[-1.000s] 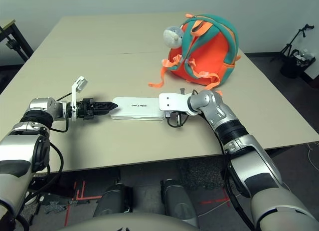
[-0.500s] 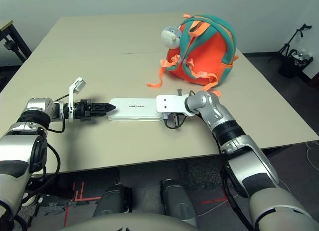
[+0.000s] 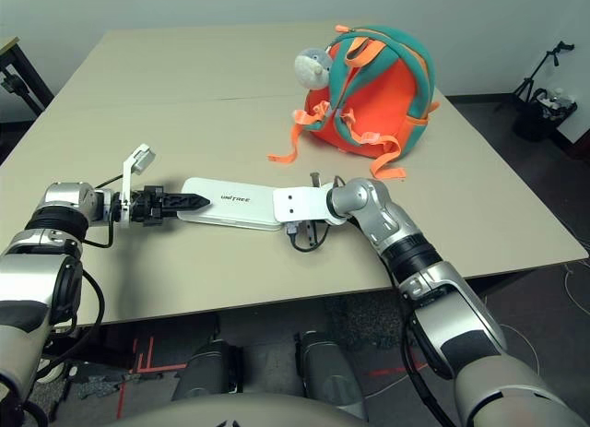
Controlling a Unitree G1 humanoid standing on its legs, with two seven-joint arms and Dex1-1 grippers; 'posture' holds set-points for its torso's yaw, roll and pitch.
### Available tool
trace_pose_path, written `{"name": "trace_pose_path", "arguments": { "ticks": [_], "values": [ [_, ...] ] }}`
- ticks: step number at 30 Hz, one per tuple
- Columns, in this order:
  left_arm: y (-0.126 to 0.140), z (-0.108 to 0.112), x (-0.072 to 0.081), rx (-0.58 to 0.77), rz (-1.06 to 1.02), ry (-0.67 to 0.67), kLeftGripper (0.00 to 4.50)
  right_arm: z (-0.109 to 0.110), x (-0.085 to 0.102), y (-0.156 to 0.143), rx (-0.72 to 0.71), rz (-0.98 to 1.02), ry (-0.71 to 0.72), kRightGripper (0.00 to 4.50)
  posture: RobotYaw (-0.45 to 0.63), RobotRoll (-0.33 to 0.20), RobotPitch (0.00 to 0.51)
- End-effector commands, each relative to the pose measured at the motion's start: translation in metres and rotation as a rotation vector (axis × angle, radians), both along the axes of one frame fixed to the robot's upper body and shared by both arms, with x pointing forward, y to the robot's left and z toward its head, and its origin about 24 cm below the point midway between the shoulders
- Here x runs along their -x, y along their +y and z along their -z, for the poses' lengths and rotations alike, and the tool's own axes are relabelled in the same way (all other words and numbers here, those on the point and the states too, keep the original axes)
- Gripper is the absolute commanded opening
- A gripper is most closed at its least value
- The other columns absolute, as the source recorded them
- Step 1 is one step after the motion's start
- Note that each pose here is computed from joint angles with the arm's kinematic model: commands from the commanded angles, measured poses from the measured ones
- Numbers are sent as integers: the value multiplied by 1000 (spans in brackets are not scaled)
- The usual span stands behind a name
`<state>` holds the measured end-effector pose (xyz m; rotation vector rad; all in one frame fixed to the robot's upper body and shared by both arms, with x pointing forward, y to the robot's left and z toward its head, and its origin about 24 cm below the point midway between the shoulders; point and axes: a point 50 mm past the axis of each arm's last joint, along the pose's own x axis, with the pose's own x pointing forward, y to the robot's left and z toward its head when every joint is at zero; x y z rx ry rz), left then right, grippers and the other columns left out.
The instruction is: Put the pencil case into the backpack and zip it.
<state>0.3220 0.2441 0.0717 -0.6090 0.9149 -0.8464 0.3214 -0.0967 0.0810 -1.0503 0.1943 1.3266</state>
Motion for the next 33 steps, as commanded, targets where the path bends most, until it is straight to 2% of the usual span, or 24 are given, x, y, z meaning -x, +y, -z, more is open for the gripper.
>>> {"name": "trace_pose_path", "arguments": {
  "ticks": [1, 3, 6, 9, 12, 15, 19, 25, 27, 30, 33],
  "values": [
    [4, 4, 3, -14, -21, 15, 2510, 10, 9, -2, -9, -15, 51, 0, -125, 0, 34],
    [5, -3, -1, 10, -37, -17, 2024, 9, 7, -20, -21, 50, 63, 0, -127, 0, 33],
    [5, -11, -4, 49, -50, -53, 1613, 4, 6, -40, -81, 148, 78, 0, -126, 0, 30],
    [7, -17, -5, 84, -61, -83, 1497, -2, 7, -54, -152, 239, 86, 0, -127, 0, 27],
    [9, -26, -8, 103, -77, -133, 1462, -13, 9, -70, -307, 365, 112, 0, -123, 0, 24],
    [11, -38, -11, 146, -96, -197, 1436, -33, 9, -81, -536, 508, 96, 617, -119, 0, 24],
    [13, -56, -13, 197, -108, -293, 1434, -61, 7, -91, -847, 710, 47, 2134, -117, 0, 27],
    [22, -78, -8, 213, -159, -411, 1309, -86, -3, -82, -1227, 1007, 13, 4455, -108, 0, 32],
    [24, -85, -5, 220, -175, -439, 1309, -89, -5, -80, -1273, 1066, 15, 4500, -101, 0, 33],
    [27, -94, 0, 231, -193, -475, 1309, -86, -11, -75, -1260, 1137, -8, 4500, -78, 0, 33],
    [30, -102, 6, 224, -211, -520, 1309, -80, -25, -73, -1260, 1237, -19, 4500, -51, 0, 29]
  ]
}}
